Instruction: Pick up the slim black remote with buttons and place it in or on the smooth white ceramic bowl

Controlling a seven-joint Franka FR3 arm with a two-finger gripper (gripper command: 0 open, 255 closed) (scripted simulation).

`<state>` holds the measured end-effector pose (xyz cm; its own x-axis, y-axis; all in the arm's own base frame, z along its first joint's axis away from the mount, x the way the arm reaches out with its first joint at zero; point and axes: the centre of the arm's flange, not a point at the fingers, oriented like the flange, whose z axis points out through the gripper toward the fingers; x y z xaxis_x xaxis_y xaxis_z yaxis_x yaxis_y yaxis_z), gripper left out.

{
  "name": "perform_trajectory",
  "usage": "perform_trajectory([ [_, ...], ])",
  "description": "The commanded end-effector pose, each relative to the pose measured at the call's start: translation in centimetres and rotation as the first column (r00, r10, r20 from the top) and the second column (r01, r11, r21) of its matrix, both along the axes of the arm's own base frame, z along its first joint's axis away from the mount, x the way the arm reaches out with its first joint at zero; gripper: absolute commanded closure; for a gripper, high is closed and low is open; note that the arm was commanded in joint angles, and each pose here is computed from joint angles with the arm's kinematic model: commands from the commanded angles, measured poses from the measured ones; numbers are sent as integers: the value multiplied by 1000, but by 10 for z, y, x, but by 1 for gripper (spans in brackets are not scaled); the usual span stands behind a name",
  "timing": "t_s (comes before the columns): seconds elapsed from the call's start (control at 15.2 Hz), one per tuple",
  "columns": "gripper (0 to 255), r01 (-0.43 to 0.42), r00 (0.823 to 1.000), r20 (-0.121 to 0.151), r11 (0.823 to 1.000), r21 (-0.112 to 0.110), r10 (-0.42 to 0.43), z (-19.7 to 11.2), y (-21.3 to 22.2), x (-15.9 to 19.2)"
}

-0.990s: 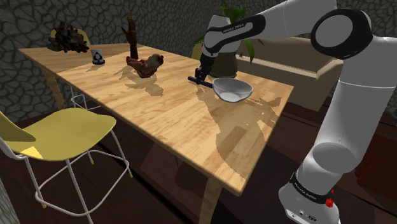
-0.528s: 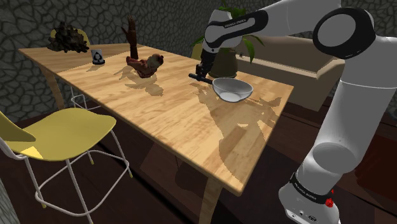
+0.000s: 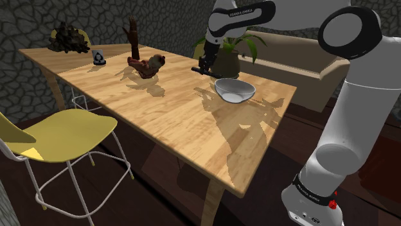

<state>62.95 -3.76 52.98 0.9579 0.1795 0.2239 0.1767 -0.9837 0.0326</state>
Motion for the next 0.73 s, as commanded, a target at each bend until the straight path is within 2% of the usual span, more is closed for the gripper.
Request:
perform_trajectory([
  [0.0,255,0,1000,0,1000,0,0,11,0,0],
  [0.66,255,0,1000,0,1000,0,0,64,0,0],
])
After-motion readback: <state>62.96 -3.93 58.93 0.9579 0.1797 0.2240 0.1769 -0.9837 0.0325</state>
